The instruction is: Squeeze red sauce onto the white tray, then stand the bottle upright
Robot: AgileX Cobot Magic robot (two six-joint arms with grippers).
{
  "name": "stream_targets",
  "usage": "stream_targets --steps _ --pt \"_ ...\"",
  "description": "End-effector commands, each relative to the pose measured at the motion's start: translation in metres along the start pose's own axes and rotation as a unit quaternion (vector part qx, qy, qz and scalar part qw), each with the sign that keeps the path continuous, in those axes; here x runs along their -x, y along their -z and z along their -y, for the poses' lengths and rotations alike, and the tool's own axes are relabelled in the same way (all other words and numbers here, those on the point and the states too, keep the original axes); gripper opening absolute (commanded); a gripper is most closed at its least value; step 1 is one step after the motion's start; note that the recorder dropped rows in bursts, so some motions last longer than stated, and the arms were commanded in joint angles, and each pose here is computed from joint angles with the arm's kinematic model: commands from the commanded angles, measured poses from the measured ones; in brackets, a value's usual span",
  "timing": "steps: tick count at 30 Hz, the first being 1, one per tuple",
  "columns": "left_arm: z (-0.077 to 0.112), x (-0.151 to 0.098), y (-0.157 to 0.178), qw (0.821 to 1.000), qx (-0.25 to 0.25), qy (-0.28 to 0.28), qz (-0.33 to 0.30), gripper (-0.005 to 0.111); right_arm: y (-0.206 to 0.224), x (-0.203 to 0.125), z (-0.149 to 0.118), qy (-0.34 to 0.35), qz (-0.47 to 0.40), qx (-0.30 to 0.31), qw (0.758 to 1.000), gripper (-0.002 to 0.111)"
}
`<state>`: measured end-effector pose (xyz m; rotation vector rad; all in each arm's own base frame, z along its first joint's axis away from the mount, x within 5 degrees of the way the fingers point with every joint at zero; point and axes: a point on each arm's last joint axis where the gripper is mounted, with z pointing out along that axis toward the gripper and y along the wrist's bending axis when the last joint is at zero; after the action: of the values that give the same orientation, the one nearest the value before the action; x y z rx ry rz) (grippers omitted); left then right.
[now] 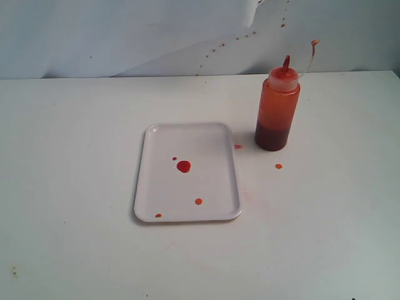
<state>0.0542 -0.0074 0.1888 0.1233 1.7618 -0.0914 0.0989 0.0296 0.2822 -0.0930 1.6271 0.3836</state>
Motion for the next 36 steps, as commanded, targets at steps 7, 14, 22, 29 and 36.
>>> stream_targets --steps 7,14,22,29,36 --pt "-0.0004 -0.0021 -0.0002 1.0 0.002 -0.001 -0.006 0.0 0.0006 -0.0014 -0.0001 0.002 -0.001 0.001 1.0 0.0" --pt "-0.0024 -0.005 -0.0001 1.0 0.019 -0.002 -0.022 0.0 0.0006 -0.0014 -0.0001 0.002 -0.001 0.001 1.0 0.0" --pt "-0.0074 -0.0082 0.0006 0.997 0.066 0.016 -0.039 0.0 0.0006 -0.0014 -0.0001 0.002 -0.001 0.001 1.0 0.0" --pt "-0.0074 -0.008 0.0005 0.996 0.068 0.034 -0.036 0.0 0.0006 -0.0014 -0.0001 0.002 -0.001 0.001 1.0 0.0" --pt "-0.0076 -0.0072 0.0005 0.997 0.069 0.031 -0.032 0.0 0.0005 -0.0014 0.0 0.002 -0.001 0.001 1.0 0.0"
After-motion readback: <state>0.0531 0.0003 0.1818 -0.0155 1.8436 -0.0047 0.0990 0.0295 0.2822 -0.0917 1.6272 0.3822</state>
